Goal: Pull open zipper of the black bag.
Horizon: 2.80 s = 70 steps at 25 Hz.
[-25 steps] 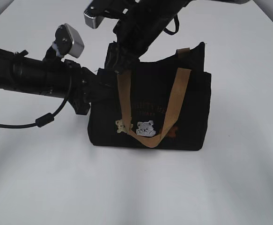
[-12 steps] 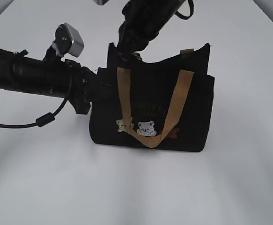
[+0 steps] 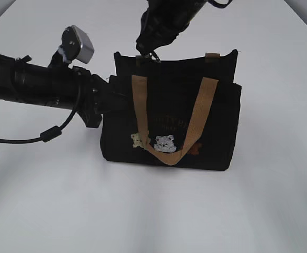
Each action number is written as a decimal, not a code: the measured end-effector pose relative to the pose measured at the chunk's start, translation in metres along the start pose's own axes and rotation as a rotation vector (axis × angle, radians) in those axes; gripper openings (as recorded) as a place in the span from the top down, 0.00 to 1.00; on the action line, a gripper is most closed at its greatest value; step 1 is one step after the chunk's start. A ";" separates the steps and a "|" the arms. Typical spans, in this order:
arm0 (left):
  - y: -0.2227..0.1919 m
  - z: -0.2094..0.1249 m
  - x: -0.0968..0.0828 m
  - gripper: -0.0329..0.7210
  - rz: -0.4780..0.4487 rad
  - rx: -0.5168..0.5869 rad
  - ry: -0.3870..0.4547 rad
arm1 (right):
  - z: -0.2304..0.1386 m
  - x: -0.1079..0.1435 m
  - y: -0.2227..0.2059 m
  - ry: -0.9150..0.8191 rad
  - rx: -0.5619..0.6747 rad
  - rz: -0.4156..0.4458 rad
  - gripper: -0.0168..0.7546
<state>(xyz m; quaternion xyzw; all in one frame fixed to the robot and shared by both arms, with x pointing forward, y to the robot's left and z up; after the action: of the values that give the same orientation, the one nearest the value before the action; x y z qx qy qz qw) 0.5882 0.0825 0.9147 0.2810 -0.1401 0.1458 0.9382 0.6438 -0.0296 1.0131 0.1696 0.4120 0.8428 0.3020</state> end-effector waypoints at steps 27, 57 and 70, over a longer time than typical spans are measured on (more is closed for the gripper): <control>0.005 -0.002 0.001 0.59 0.009 0.047 0.121 | -0.069 -0.085 0.061 -0.490 0.211 -0.050 0.63; 0.245 0.043 -0.123 0.58 0.407 0.404 0.617 | -0.284 0.079 0.215 -0.642 0.100 -0.240 0.50; 0.311 0.036 -0.194 0.60 0.653 0.240 0.435 | -0.328 0.109 0.232 -0.518 -0.259 -0.331 0.53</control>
<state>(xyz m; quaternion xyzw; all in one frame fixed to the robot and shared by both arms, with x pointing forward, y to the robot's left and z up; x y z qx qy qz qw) 0.2937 0.2733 1.0276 0.2918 -0.0022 0.5073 0.8108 0.2997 -0.2640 1.0044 0.2694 0.2329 0.7564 0.5486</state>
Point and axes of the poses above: a point on each arm's last joint axis where the gripper is mounted, y pointing back along that axis away from the gripper, x along the wrist's bending axis when the last joint is at zero, z = x × y, the point moved 7 cm from there along -y, pointing out along that axis toward the gripper, and after that the axes turned 15 degrees about -y, right-handed, at the moved point
